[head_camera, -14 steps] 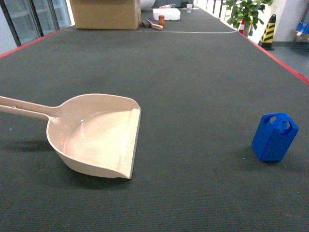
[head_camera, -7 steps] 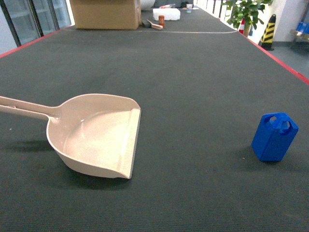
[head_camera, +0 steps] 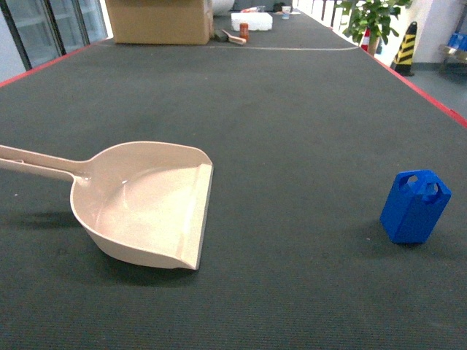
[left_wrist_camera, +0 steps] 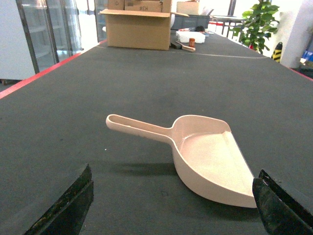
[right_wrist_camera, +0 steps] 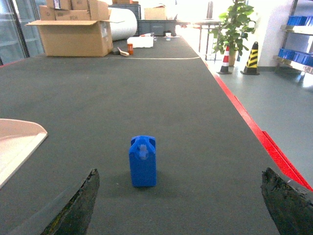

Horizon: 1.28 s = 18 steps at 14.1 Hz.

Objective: Place part in tray to right shelf

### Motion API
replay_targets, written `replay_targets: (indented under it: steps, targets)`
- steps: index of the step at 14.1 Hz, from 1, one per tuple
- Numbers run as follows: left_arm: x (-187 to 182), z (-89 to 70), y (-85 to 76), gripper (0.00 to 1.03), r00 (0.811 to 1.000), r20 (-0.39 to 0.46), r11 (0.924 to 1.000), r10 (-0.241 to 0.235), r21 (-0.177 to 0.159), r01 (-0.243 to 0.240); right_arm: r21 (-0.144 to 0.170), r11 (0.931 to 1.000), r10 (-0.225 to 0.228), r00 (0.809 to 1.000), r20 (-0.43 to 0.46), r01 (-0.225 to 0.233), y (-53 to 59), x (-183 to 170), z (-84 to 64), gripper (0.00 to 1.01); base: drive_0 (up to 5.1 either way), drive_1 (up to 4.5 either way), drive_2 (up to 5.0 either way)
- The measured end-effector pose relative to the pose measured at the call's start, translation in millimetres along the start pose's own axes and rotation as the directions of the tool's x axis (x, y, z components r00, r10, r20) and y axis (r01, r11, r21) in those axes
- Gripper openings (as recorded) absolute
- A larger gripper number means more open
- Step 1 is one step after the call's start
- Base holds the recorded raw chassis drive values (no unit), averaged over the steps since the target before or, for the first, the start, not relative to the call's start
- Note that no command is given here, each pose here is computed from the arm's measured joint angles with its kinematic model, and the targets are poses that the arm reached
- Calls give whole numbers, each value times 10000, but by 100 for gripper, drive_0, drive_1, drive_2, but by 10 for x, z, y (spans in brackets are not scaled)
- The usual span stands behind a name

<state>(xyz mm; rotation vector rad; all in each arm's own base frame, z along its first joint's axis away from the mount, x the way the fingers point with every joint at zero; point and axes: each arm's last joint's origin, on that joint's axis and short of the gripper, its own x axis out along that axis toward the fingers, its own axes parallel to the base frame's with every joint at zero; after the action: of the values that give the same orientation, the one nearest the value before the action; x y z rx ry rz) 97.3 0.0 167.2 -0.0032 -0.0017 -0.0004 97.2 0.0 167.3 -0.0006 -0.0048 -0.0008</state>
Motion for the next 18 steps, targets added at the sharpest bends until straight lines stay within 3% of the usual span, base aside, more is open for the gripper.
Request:
replay_targets:
  steps: [18]
  targets:
    - [0,0,0,98,10000,4,10000,0,0,0,0,10000,0,10000,4,0,0,0,0,98,0,0,0]
